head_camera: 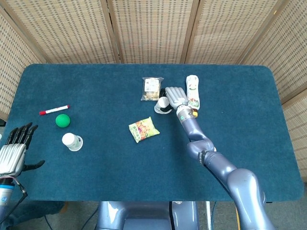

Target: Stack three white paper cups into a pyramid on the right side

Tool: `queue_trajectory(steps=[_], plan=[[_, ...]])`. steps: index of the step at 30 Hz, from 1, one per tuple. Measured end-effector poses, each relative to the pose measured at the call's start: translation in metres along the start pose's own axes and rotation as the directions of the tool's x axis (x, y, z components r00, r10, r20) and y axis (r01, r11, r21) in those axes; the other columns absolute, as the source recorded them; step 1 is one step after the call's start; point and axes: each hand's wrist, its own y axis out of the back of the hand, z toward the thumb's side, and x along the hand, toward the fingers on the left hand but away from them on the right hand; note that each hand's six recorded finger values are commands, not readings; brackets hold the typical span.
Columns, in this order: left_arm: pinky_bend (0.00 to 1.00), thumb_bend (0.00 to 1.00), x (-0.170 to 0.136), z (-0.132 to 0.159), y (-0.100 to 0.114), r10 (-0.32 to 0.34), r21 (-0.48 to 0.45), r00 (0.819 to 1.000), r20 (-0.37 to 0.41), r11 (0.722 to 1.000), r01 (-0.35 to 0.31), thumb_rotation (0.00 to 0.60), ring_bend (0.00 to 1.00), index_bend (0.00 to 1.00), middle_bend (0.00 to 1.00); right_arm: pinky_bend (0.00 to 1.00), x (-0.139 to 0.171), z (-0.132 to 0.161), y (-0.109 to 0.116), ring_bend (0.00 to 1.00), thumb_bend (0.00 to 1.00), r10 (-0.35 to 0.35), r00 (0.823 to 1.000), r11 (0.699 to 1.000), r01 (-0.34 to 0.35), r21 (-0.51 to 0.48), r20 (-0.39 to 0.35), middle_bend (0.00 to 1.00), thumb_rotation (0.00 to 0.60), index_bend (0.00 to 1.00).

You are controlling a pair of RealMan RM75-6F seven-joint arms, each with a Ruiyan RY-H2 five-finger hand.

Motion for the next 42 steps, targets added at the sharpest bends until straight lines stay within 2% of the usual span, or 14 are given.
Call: queue_trajectory(steps=[4, 9, 13, 15, 17, 21, 27, 33, 42], plan=[[0.00, 0.00, -0.004, 0.005, 0.002, 0.004, -0.005, 1.000, 0.026, 1.000, -0.004, 0.600, 0.00, 0.00, 0.00, 0.60, 0.012, 0.018, 0.007, 0.51, 0.41, 0.002, 0.996, 1.000, -0.002, -0.004, -0.085, 0.55, 0.600, 0.52], [0.00, 0.00, -0.012, 0.012, 0.004, 0.007, -0.012, 0.998, 0.066, 1.000, -0.006, 0.600, 0.00, 0.00, 0.00, 0.59, 0.046, 0.047, 0.011, 0.51, 0.41, 0.040, 0.976, 0.999, -0.040, 0.005, -0.215, 0.55, 0.600, 0.52], [0.00, 0.00, -0.017, 0.016, 0.006, 0.010, -0.021, 0.996, 0.092, 1.000, -0.008, 0.600, 0.00, 0.00, 0.00, 0.54, 0.084, 0.062, 0.011, 0.51, 0.42, 0.083, 0.954, 0.996, -0.067, 0.064, -0.287, 0.54, 0.600, 0.51], [0.00, 0.00, -0.020, 0.017, 0.007, 0.012, -0.025, 0.995, 0.103, 1.000, -0.010, 0.600, 0.00, 0.00, 0.00, 0.49, 0.107, 0.063, 0.007, 0.51, 0.43, 0.112, 0.946, 0.989, -0.074, 0.131, -0.305, 0.54, 0.600, 0.51], [0.00, 0.00, -0.023, 0.019, 0.009, 0.015, -0.029, 0.993, 0.116, 0.999, -0.012, 0.600, 0.00, 0.00, 0.00, 0.40, 0.124, 0.061, 0.003, 0.50, 0.43, 0.135, 0.942, 0.979, -0.079, 0.186, -0.308, 0.54, 0.600, 0.51], [0.00, 0.00, -0.029, 0.021, 0.011, 0.020, -0.038, 0.990, 0.137, 0.999, -0.015, 0.600, 0.00, 0.00, 0.00, 0.30, 0.156, 0.047, -0.004, 0.49, 0.43, 0.169, 0.942, 0.954, -0.083, 0.287, -0.290, 0.54, 0.600, 0.51], [0.00, 0.00, -0.036, 0.023, 0.014, 0.028, -0.047, 0.987, 0.156, 0.999, -0.021, 0.600, 0.00, 0.00, 0.00, 0.27, 0.185, 0.013, -0.013, 0.47, 0.43, 0.196, 0.954, 0.916, -0.095, 0.390, -0.227, 0.54, 0.600, 0.51], [0.00, 0.00, -0.041, 0.024, 0.015, 0.030, -0.053, 0.985, 0.168, 0.998, -0.022, 0.600, 0.00, 0.00, 0.00, 0.26, 0.202, -0.015, -0.020, 0.46, 0.43, 0.219, 0.960, 0.906, -0.135, 0.401, -0.172, 0.53, 0.600, 0.51], [0.00, 0.00, -0.044, 0.027, 0.014, 0.026, -0.051, 0.984, 0.177, 0.999, -0.017, 0.600, 0.00, 0.00, 0.00, 0.24, 0.209, -0.026, -0.025, 0.40, 0.42, 0.227, 0.960, 0.915, -0.153, 0.373, -0.165, 0.53, 0.600, 0.50]])
